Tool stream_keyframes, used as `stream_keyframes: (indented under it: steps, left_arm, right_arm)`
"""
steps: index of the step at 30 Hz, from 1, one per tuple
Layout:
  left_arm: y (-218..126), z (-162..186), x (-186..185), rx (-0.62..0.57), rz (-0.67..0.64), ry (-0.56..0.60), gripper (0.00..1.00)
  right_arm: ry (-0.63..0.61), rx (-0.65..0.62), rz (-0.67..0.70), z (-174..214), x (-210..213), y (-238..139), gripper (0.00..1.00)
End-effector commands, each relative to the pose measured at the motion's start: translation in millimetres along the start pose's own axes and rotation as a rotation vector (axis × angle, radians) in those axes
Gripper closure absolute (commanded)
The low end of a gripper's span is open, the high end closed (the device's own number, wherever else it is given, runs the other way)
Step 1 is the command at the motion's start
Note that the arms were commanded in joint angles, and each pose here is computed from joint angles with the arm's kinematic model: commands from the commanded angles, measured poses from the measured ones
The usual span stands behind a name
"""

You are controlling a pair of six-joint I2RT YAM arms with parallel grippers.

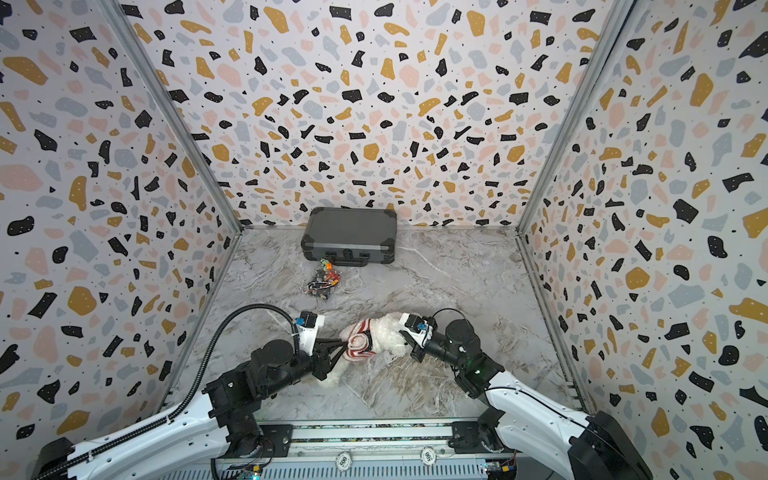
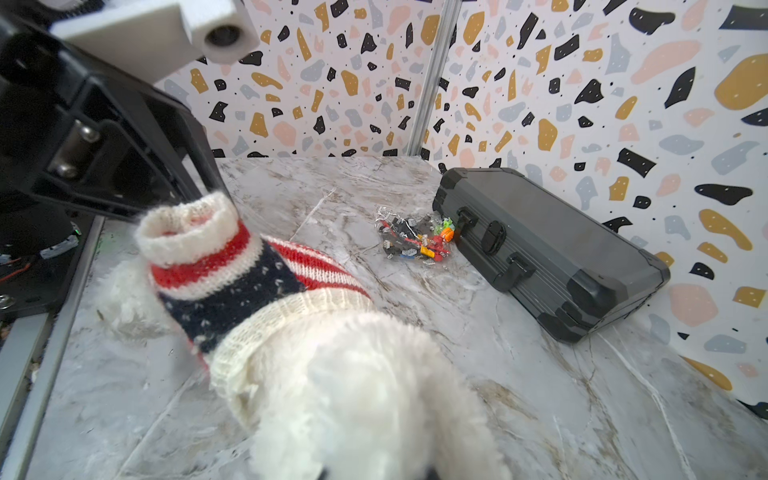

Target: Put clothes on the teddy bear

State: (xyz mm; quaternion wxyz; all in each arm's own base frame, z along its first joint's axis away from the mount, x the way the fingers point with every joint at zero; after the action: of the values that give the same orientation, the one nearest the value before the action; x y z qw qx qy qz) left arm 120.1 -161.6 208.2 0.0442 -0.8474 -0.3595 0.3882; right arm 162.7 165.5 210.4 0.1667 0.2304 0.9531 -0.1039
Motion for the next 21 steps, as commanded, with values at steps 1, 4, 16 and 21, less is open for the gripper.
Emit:
stream_keyframes:
  steps: [1,4,16,21]
  left_arm:
    - [0.8,-1.4,-8.2,-0.023,0.131,-0.089,0.71]
    - [1.7,-0.9,-7.2,-0.039,0.144,-0.104,0.71]
    - [7.0,2.6,-9.3,-0.034,0.219,-0.156,0.67]
    - [6.6,5.5,-6.3,-0.032,0.211,-0.164,0.88]
  right_arm:
    - [-0.037,-0.085,0.057,-13.8,-6.4,-4.8,1.0]
    - [-0.041,-0.089,0.053,-13.0,-5.4,-5.4,1.0]
    - [-0.049,-0.088,0.068,-7.6,-3.3,-6.9,1.0]
    - [-0.05,-0.089,0.086,-8.4,-3.8,-8.5,1.0]
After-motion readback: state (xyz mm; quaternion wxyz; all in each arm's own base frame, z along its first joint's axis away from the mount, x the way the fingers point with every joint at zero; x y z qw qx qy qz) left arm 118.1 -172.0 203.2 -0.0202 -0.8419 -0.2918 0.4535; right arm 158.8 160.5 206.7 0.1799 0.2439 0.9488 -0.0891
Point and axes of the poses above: each gripper's point midway between its finger pads, its own y axis out along the fingers, its own x axis along the line the jaws close on, z = x × y, the point moved 10 cm from there along -y, back along the fingers, and after that the axes turned 9 degrees about -y, right-handed, at the moved point
